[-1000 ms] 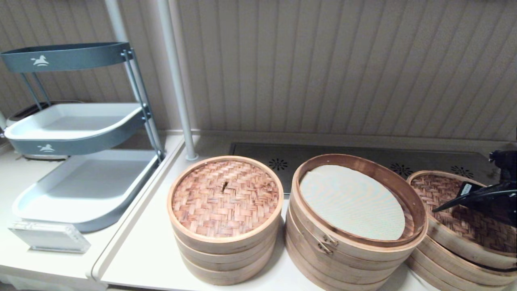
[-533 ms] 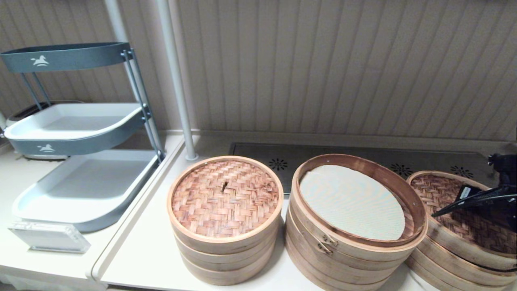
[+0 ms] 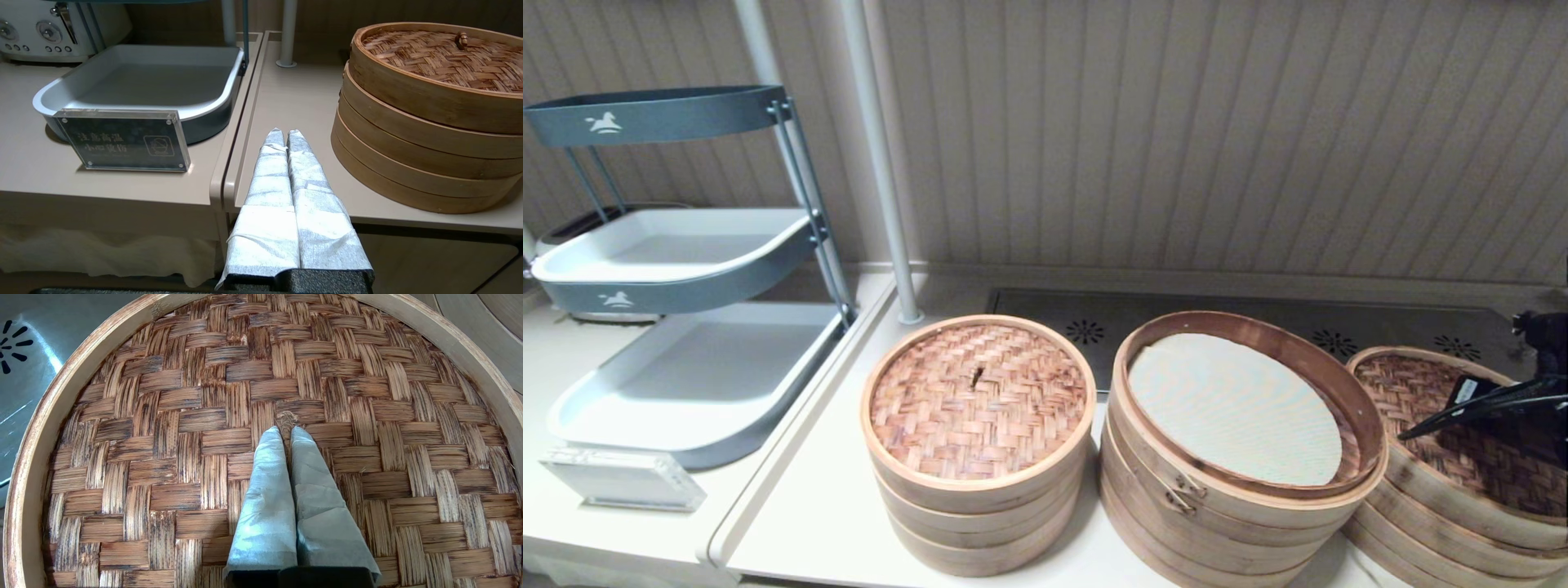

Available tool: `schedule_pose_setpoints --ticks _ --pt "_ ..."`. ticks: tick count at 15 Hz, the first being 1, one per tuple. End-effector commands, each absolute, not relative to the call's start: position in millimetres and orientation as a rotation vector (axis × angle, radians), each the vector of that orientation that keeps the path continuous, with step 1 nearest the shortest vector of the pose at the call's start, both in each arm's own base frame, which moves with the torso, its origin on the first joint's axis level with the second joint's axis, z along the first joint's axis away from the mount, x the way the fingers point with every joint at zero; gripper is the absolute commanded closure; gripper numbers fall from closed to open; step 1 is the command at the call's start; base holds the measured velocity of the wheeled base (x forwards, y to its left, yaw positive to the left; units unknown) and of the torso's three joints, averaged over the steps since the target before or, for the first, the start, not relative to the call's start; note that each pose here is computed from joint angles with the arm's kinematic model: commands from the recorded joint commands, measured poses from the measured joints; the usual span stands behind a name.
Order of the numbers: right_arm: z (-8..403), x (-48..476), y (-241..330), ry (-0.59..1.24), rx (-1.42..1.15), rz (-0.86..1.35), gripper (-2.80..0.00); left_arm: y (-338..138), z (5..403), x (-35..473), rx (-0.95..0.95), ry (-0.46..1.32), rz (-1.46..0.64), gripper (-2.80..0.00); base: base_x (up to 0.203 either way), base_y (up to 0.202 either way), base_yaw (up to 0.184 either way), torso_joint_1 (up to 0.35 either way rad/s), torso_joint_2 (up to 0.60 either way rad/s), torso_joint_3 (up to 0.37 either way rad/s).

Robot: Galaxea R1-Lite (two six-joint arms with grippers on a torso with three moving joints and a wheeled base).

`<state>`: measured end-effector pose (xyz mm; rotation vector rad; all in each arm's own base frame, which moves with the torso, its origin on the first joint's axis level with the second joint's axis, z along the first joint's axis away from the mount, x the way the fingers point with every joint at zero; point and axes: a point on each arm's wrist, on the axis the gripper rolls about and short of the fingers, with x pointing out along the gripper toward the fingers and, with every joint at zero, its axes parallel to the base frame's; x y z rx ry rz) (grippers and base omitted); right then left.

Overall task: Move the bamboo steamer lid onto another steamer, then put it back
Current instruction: Put the steamer

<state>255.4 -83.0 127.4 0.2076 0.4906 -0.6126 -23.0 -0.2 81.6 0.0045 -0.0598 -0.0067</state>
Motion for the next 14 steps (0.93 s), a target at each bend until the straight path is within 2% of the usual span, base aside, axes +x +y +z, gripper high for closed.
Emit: schedule_pose_setpoints --ticks 1,14 --pt "128.1 254.5 -83.3 0.485 0.208 -0.617 0.00 -0.2 74.9 -21.2 0.005 -0.038 -0.007 0.00 0.000 0.000 0.000 0.000 0.00 0.000" --pt "127.9 253.4 -82.9 0.488 0.201 -0.613 0.00 -0.2 74.9 -21.2 0.005 -0.038 -0.008 0.00 0.000 0.000 0.000 0.000 0.00 0.000"
